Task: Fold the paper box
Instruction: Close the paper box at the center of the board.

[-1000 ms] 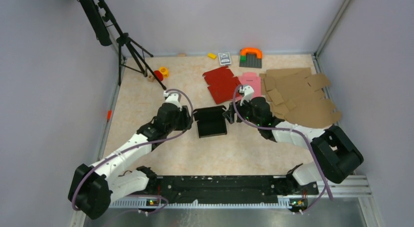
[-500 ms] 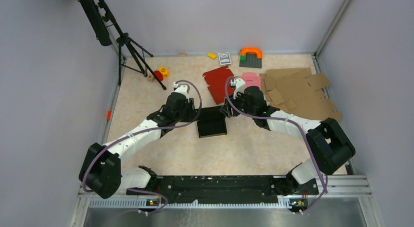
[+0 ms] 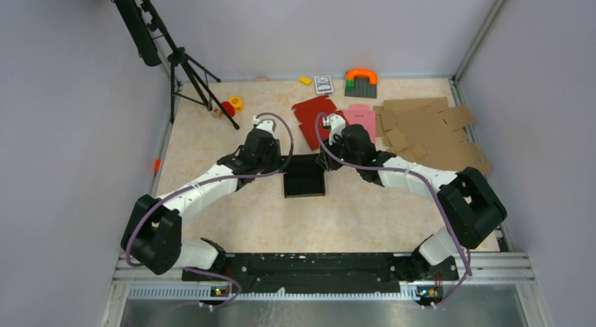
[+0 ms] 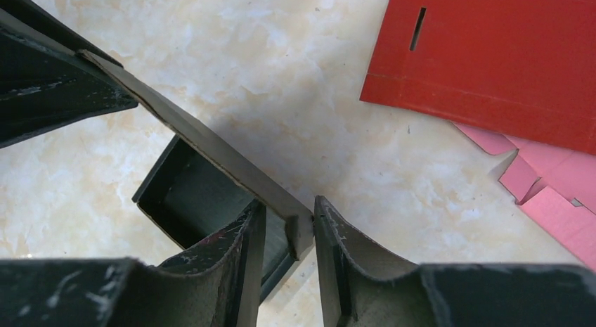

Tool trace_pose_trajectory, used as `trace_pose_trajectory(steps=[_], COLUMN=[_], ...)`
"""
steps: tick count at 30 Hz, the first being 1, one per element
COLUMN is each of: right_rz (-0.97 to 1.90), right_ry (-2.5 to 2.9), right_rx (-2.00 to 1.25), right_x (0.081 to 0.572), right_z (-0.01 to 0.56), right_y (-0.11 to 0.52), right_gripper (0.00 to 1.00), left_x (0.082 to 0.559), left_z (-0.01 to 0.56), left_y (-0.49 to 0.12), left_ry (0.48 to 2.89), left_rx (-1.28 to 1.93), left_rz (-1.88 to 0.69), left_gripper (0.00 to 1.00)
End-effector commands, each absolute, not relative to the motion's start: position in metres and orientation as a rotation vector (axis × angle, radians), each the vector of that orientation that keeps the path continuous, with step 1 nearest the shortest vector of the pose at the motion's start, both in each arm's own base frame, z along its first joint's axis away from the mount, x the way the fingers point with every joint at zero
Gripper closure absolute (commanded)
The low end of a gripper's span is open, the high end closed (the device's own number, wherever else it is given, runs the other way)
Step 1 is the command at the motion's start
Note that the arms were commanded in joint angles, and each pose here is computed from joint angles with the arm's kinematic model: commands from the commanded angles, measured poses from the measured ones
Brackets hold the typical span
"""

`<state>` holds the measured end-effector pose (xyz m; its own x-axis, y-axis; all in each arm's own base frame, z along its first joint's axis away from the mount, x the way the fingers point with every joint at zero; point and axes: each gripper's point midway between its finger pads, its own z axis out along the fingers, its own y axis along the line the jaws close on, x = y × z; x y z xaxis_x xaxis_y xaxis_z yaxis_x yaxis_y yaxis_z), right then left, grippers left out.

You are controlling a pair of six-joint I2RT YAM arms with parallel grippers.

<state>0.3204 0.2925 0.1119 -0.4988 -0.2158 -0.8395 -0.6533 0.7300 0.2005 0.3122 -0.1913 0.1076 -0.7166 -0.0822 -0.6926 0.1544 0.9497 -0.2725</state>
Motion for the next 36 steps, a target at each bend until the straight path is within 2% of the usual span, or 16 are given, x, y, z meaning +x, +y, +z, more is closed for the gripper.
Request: trace_pose_trajectory(steps=[1,6,10,11,14,15,20,24,27,31,36], right_rz=[0.625,0.613,0.597,0.591,0.572,0.567,0.538,0.526,0.534,0.555,0.585], right_ry=[2.023,2.022,2.028,2.031,2.038,2.044,2.066,2.1,2.096,2.094,2.09], right_rx=[-0.65,-0.648,-0.647,-0.647,-0.641,-0.642,-0.641,-0.65,-0.647,-0.62,-0.602], right_x=[0.328,0.327,0.327,0.327,0.327,0.326,0.323,0.318,0.318,0.319,0.32], right_z=[0.129,0.131,0.132,0.132,0.133,0.132,0.135,0.13,0.132,0.136,0.14], right_y=[0.305,0.306,0.307,0.307,0.303,0.302,0.295,0.29,0.291,0.294,0.299], right_gripper=[0.71,0.74,0.76,0.74,0.57,0.54,0.51,0.52,0.57,0.66,0.71], left_x=[0.322,0.323,0.325,0.325,0.324,0.322,0.318,0.325,0.325,0.325,0.326], left_z=[0.114,0.112,0.113,0.112,0.113,0.115,0.125,0.129,0.134,0.128,0.125], left_y=[-0.196,-0.199,-0.206,-0.206,-0.2,-0.197,-0.192,-0.188,-0.204,-0.215,-0.223], left_ry=[2.322,2.328,2.325,2.326,2.327,2.318,2.275,2.267,2.238,2.276,2.3], left_rx=[0.015,0.02,0.027,0.029,0.047,0.064,0.202,0.268,0.349,0.388,0.383], left_rz=[-0.414,-0.427,-0.463,-0.464,-0.423,-0.413,-0.401,-0.361,-0.458,-0.509,-0.552], left_gripper=[0.68,0.75,0.76,0.74,0.69,0.67,0.48,0.46,0.47,0.54,0.63])
